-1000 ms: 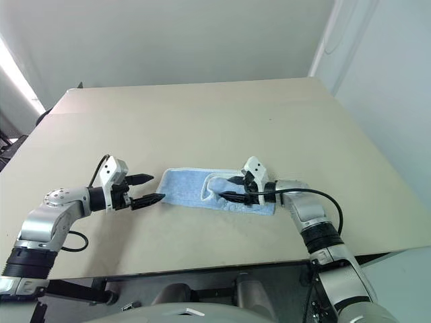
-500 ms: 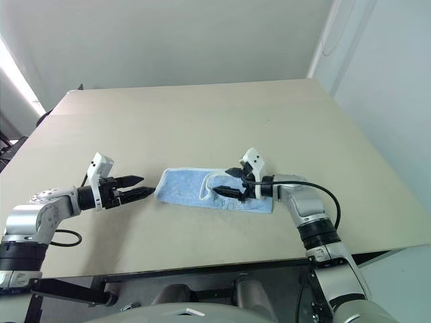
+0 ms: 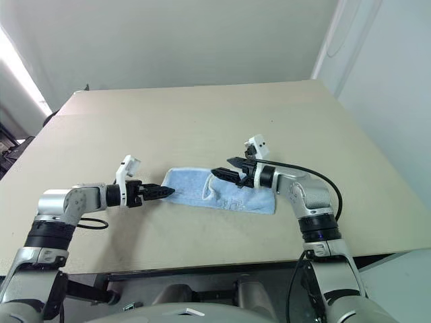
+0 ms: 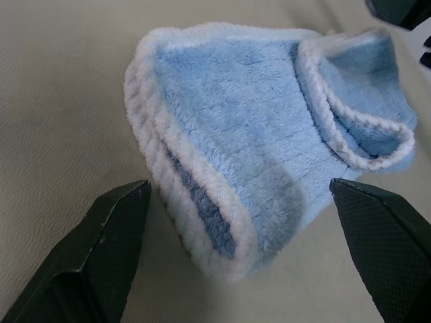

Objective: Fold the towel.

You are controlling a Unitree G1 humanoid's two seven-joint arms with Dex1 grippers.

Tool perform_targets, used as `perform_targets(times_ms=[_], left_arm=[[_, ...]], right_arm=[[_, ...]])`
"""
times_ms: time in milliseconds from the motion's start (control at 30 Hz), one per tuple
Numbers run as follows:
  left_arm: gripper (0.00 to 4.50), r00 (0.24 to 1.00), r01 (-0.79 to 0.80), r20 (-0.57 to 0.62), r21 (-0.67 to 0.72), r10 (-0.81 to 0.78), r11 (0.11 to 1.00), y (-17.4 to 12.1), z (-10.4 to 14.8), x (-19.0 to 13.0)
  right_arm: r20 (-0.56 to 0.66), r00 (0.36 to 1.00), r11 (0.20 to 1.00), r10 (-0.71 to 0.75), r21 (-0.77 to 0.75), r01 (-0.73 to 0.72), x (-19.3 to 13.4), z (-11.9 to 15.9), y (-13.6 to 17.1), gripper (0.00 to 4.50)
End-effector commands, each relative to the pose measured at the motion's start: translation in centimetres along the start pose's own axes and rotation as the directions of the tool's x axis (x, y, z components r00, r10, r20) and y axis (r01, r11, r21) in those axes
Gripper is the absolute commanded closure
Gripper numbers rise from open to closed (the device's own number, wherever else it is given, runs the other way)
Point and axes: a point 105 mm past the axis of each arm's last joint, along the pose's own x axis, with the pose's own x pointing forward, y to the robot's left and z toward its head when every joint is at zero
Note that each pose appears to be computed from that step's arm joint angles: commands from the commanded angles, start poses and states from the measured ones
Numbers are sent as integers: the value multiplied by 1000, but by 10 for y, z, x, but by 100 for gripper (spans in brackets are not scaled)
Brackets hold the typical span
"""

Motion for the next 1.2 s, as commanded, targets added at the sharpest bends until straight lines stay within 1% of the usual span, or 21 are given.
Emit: perform_targets(times_ms=[33, 200, 300, 367, 400, 533, 667, 733, 833, 933, 1033, 1200], left_arm=[[62, 997, 65, -32, 0, -65, 998, -11, -4, 14], [239, 995, 98, -21, 21, -98, 995, -18, 1, 16], [349, 990, 139, 20, 42, -140, 989, -25, 11, 12], [423, 989, 137, 43, 36, -139, 990, -24, 17, 7], [447, 991, 124, 51, 32, -125, 992, -22, 19, 5], [447, 992, 102, 68, 27, -103, 994, -17, 23, -10], [447, 996, 48, 69, 45, -51, 998, -11, 25, -35], [447, 997, 8, 78, 44, -12, 999, -8, 26, -55], [447, 998, -43, 53, 71, 40, 997, -7, 20, -87], [447, 998, -55, 37, 92, 52, 994, -10, 21, -104], [447, 1000, 2, -7, 125, -1, 992, -23, 24, -101], [447, 985, 136, -131, 169, -114, 976, -44, 22, -75]], right_arm=[[47, 999, 998, -19, -56, 22, -2, 20, 2, 0], [51, 996, 996, -68, -56, 70, -2, 20, -6, 0], [49, 996, 996, -69, -53, 72, -4, 20, -6, 0], [53, 996, 995, -71, -63, 74, -5, 20, -6, 0], [53, 996, 995, -67, -70, 71, -6, 20, -6, 0], [56, 996, 994, -66, -86, 71, -8, 22, -7, 0], [54, 997, 992, -59, -106, 65, -14, 24, -8, 0], [57, 997, 990, -60, -122, 66, -21, 26, -9, 0], [56, 995, 986, -78, -141, 85, -31, 26, -15, 0], [39, 994, 983, -100, -150, 105, -36, 22, -21, 0], [24, 993, 982, -115, -151, 117, -36, 18, -24, 0], [-5, 989, 977, -149, -155, 147, -36, 10, -30, 0]])
